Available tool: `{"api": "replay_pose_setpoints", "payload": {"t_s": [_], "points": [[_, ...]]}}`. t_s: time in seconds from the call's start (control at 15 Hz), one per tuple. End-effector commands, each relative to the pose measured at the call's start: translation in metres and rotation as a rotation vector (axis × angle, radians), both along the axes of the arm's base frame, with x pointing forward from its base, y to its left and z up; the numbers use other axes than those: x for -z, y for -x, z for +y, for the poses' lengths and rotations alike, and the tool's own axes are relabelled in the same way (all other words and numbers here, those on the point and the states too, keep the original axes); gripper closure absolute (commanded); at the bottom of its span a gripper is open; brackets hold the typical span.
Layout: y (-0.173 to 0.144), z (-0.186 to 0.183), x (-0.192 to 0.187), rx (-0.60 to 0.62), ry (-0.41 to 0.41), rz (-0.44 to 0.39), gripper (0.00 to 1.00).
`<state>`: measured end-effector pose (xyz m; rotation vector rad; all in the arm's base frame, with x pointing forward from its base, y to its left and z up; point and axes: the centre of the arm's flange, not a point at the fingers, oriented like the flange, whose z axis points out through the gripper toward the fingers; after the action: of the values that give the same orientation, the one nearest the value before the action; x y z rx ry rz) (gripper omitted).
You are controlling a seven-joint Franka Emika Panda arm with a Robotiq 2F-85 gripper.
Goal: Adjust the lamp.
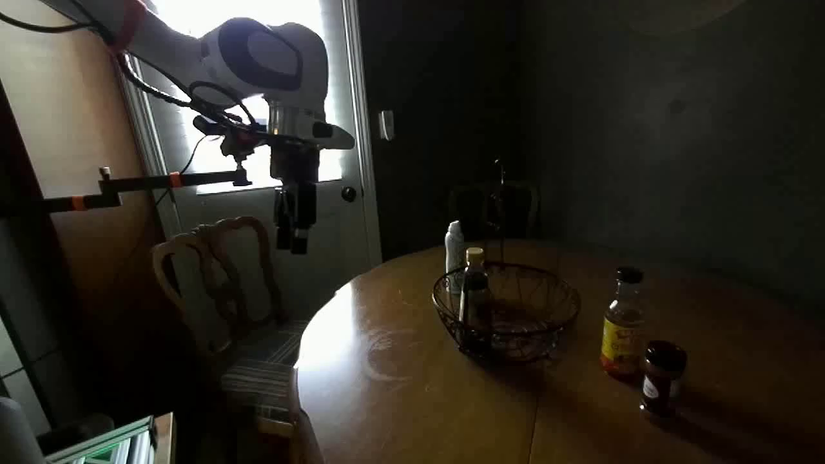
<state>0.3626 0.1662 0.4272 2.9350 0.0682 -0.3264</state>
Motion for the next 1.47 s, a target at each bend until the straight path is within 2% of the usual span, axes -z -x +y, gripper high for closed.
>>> {"api": "replay_pose_setpoints", "payload": {"t_s": [0.0,0.53,0.67,0.87,1.13,1.4], "points": [[0.0,0.0,0.0,0.0,0.0,0.0,0.0],[0.0,0.0,0.0,0.0,0.0,0.0,0.0],[-0.012,-0.004,-0.013,0.05,-0.078,-0.048,0.0],[-0.037,-0.019,-0.066,0.154,-0.213,-0.079,0.0],[-0.066,-0.056,-0.153,0.279,-0.397,-0.192,0.0],[-0.066,-0.114,-0.242,0.402,-0.566,-0.332,0.0]]}}
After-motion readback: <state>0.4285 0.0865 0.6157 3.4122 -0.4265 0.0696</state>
